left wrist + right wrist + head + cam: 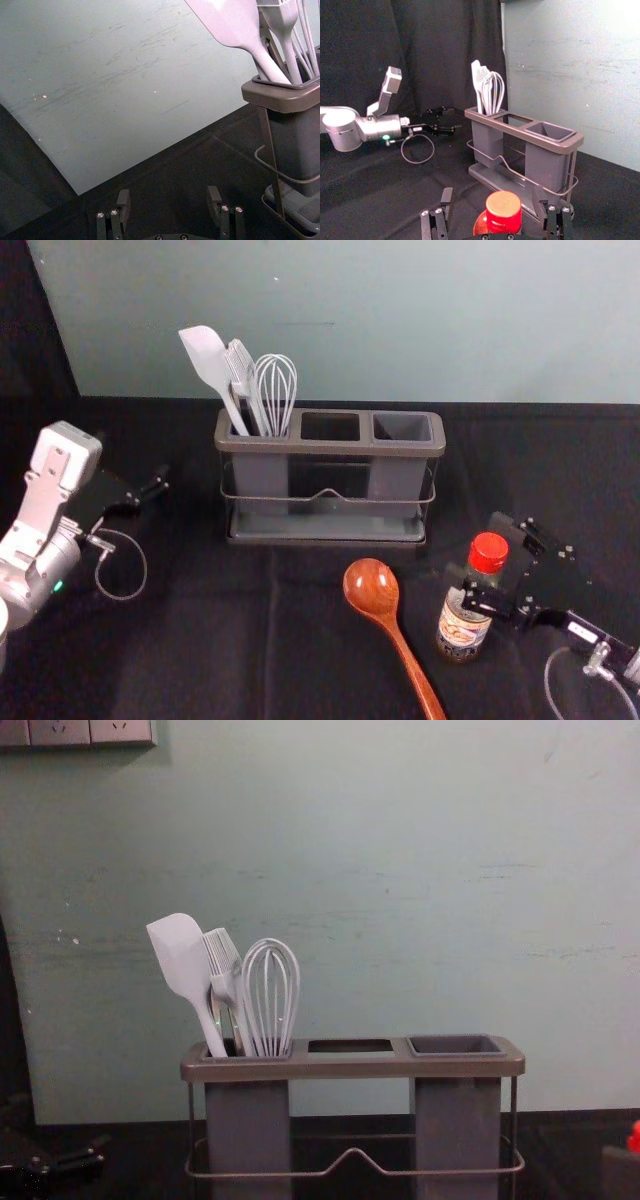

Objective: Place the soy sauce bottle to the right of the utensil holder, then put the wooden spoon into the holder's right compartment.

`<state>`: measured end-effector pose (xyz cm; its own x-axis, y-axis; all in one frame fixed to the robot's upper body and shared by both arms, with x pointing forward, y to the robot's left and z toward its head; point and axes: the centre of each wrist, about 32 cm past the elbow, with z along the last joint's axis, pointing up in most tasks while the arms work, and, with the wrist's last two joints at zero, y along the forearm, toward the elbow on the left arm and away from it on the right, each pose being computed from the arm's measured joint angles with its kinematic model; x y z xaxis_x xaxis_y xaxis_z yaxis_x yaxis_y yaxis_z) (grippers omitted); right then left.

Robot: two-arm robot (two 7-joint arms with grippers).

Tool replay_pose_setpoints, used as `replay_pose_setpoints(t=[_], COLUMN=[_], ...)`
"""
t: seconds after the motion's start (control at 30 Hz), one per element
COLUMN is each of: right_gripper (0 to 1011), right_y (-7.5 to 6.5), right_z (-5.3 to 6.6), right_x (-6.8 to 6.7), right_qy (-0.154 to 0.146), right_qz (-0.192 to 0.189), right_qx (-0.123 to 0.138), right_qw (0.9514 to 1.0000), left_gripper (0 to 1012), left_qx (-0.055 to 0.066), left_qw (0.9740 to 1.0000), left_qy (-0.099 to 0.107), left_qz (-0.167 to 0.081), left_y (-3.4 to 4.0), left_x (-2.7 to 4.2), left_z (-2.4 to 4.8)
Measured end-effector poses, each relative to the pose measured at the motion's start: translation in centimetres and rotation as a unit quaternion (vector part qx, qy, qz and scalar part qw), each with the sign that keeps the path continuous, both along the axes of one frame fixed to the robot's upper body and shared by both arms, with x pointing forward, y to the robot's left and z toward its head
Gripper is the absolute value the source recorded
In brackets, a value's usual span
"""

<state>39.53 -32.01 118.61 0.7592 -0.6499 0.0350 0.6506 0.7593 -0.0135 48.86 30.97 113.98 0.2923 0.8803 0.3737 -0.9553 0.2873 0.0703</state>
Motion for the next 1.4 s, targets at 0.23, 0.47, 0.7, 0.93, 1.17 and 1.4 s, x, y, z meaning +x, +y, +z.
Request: replay_pose_setpoints(t=[0.23,0.47,0.7,0.93,1.17,1.4], right_gripper=[1002,1003,1003,1002,1002,1003], right_y=[0.2,0.3,0.4,0.4,0.4,0.4], right_z=[-0.6,-0.9,-1.1,-1.2,-1.1,-1.0], right_x=[0.2,0.2,0.2,0.1,0.1,0.3], right_qy=[0.005,0.000,-0.008,-0.012,-0.012,-0.010], right_qz=[-0.006,-0.014,-0.021,-0.027,-0.029,-0.023], right_qx=[-0.003,-0.002,0.000,0.000,-0.001,-0.005], right_qw=[1.0000,0.9999,0.9997,0.9996,0.9995,0.9997], left_gripper=[1005,1005,1005,1005,1005,1005], left_qx=[0.000,0.000,0.000,0.000,0.000,0.000], left_qw=[1.0000,1.0000,1.0000,1.0000,1.0000,1.0000], left_qy=[0.000,0.000,0.000,0.000,0.000,0.000], left_qz=[0.000,0.000,0.000,0.000,0.000,0.000], left_y=[0.00,0.00,0.00,0.00,0.00,0.00], left_x=[0.00,0.00,0.00,0.00,0.00,0.00], left_z=[0.00,0.00,0.00,0.00,0.00,0.00])
